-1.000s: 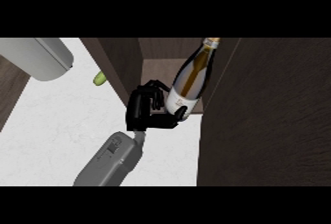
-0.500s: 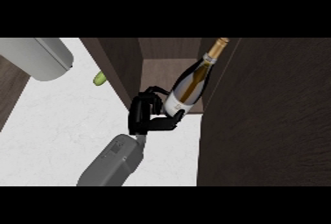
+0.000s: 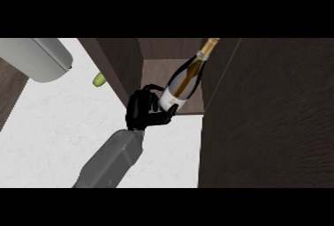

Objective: Pick up the wine, place it into the cabinet and close the cabinet

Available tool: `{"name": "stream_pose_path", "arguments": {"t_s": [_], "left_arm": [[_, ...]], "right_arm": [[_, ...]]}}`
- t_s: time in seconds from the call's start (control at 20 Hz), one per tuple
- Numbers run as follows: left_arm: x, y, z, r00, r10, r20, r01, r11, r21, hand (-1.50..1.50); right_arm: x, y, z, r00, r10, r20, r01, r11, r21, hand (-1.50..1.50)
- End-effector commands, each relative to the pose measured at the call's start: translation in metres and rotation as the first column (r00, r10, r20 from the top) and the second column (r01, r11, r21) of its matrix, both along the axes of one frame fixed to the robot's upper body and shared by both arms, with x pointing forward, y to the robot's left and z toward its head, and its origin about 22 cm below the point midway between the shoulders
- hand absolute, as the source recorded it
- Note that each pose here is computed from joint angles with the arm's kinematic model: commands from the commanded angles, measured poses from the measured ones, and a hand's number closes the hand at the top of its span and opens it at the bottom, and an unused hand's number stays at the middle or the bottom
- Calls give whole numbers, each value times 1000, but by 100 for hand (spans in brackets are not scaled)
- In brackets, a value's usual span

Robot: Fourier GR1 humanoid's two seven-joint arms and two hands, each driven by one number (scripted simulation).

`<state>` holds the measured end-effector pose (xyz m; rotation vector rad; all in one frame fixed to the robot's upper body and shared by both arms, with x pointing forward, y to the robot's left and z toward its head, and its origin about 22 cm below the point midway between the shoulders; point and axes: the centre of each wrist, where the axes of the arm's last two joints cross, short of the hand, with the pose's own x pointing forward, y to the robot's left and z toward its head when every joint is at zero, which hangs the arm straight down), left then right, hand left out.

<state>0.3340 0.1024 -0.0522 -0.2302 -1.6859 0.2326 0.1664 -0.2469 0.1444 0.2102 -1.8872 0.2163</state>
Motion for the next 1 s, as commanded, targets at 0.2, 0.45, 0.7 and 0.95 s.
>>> {"name": "stream_pose_path", "arguments": {"t_s": [0.2, 0.45, 0.7, 0.95], "left_arm": [[26, 0, 4, 1000, -12, 16, 12, 1000, 20, 150], [23, -13, 11, 1000, -29, 4, 29, 999, -21, 150], [49, -2, 23, 1000, -12, -6, 11, 998, -58, 150], [56, -11, 38, 999, -28, -20, 28, 999, -27, 150]], "right_arm": [[5, 8, 16, 1000, 2, 8, -2, 1000, 3, -150], [15, -3, -21, 1000, 4, -6, -4, 1000, 12, -150], [3, 5, 3, 1000, 3, -10, -3, 1000, 24, -150], [17, -2, -17, 1000, 7, -8, -7, 1000, 15, -150]]}}
